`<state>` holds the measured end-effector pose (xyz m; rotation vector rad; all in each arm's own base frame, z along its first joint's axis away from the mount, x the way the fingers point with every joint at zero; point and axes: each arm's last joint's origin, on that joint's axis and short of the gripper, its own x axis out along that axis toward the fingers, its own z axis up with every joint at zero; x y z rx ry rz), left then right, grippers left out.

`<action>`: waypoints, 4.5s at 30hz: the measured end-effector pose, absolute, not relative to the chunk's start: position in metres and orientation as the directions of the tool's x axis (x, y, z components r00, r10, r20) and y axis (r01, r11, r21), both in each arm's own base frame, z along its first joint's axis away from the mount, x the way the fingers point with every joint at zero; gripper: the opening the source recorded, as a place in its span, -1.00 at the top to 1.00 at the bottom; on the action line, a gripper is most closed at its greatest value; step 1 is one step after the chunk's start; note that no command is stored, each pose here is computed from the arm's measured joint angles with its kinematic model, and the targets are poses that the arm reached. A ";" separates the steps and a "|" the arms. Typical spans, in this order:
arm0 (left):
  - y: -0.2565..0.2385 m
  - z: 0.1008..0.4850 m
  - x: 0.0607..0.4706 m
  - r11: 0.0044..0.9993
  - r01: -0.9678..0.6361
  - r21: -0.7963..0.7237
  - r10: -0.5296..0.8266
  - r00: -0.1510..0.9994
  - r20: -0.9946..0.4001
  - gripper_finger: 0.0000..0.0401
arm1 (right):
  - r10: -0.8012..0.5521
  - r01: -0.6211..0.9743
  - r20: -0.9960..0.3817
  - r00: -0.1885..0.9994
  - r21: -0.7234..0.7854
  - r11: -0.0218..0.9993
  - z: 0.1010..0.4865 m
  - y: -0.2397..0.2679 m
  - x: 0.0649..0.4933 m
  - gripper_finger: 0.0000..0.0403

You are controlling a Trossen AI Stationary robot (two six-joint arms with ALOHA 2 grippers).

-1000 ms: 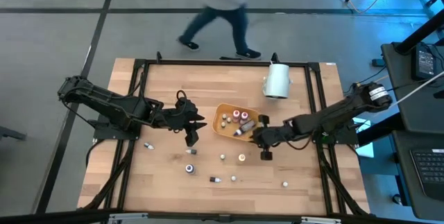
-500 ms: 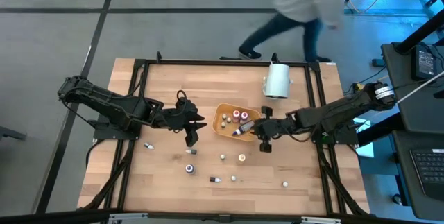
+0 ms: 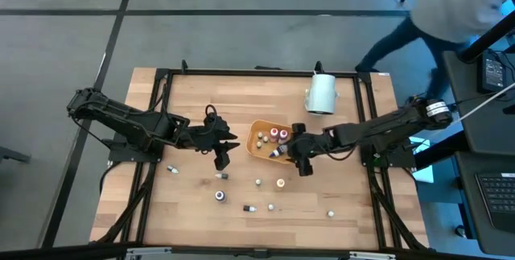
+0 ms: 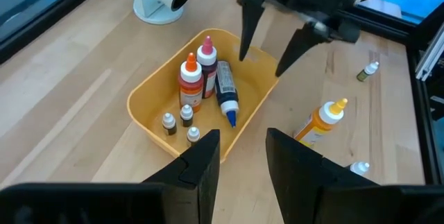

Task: Pick & Place food coloring
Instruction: Adjust the large blue food coloring bottle in the yellow bin

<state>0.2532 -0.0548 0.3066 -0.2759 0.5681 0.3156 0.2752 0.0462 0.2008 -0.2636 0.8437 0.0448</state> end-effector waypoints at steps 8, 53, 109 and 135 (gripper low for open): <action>-0.055 0.307 0.253 0.921 -0.358 -0.154 0.216 0.797 -0.564 0.43 | -0.099 -0.216 -0.818 0.567 -0.263 0.940 0.201 0.043 0.306 -0.16; -0.055 0.306 0.253 0.920 -0.355 -0.163 0.207 0.798 -0.567 0.43 | -0.107 -0.462 -0.964 0.242 -0.212 0.861 0.156 0.040 0.354 0.59; -0.056 0.306 0.253 0.940 -0.317 -0.127 0.190 0.795 -0.576 0.43 | -0.077 -0.759 -0.984 0.160 -0.172 0.628 0.156 0.035 0.374 0.23; -0.056 0.306 0.253 0.940 -0.318 -0.127 0.191 0.795 -0.576 0.43 | -0.167 -0.754 -0.975 0.148 -0.220 0.618 0.155 0.033 0.372 0.33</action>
